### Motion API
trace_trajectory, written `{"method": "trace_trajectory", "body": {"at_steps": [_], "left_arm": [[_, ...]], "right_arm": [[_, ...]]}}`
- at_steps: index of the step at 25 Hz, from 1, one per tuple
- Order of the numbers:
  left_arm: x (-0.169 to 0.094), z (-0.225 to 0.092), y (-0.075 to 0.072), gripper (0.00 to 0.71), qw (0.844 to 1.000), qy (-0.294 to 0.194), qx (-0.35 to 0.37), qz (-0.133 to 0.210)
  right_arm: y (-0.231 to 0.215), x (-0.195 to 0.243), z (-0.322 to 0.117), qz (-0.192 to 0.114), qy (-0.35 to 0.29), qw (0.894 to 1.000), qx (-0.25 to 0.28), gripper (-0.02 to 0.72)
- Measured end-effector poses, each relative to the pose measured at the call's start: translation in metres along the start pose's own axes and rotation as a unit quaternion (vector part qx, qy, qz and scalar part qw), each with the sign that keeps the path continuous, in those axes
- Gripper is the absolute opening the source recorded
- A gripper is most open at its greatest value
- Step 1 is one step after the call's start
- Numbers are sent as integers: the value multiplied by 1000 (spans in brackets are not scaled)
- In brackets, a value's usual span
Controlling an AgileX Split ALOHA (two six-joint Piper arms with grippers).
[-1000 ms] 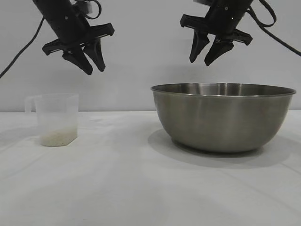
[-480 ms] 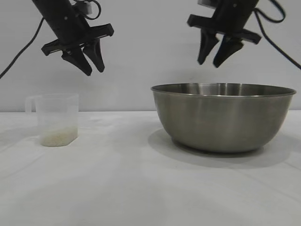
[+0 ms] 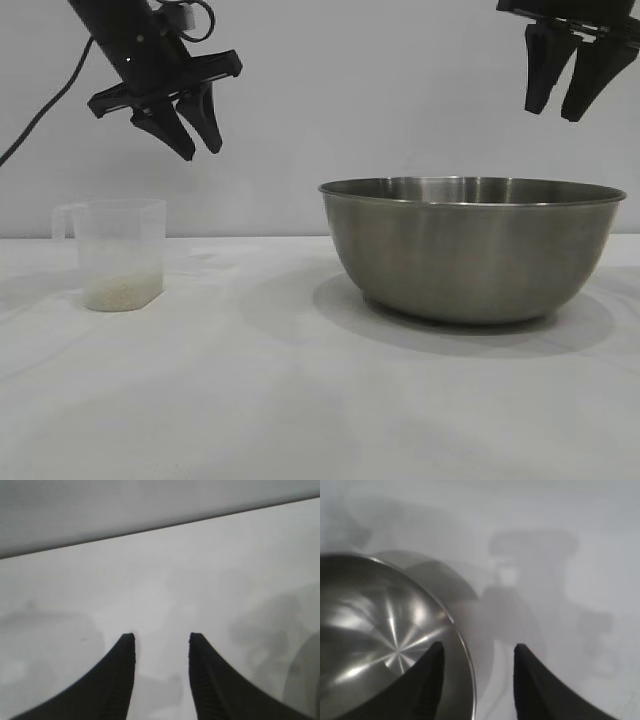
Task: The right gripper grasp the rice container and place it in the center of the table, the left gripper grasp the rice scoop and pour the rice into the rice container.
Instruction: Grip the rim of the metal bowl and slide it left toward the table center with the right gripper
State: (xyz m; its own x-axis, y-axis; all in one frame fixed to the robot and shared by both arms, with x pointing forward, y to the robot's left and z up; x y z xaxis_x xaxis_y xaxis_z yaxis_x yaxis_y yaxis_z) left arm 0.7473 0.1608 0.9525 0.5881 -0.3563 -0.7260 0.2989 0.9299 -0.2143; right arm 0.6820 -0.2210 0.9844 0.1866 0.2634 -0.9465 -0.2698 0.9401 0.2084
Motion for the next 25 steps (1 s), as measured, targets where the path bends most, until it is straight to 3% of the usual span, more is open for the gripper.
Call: {"method": "trace_trajectory", "body": {"at_steps": [9,16,17,20,22,25], "left_arm": [[0,0,0,216,1000,0,0,0],[0,0,0,216,1000,0,0,0],[0,0,0,216,1000,0,0,0],[0,0,0,216,1000,0,-1,0],[0,0,0,216,1000,0,-1,0],[0,0,0,216,1000,1,-1,0]], "right_arm": [[-5,35,-36,9,77,997,12,277],[-6,43,-46,11,95,995,13,277],[-6,43,-45,11,94,995,13,193],[-5,45,-45,15,94,995,14,59],[-4,53,-46,18,104,994,14,0],[4,72,-49,21,125,992,4,0]]}}
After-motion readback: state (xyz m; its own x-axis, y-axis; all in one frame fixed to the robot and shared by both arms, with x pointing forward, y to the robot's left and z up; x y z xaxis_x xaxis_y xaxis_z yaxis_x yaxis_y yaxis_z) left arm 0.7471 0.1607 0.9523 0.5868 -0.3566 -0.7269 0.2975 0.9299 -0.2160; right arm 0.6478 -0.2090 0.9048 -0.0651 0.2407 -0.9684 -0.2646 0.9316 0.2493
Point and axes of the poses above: a point on each arm's last joint axis where the gripper is mounted, x pointing out along that axis toward the gripper, y along the wrist's bending axis when the last joint is at zero, z = x × y, the point moved 5 cm from there along x, pointing out along that axis toward the gripper, and after that the axes turned 2 degrees about x, right-handed, at the moved point
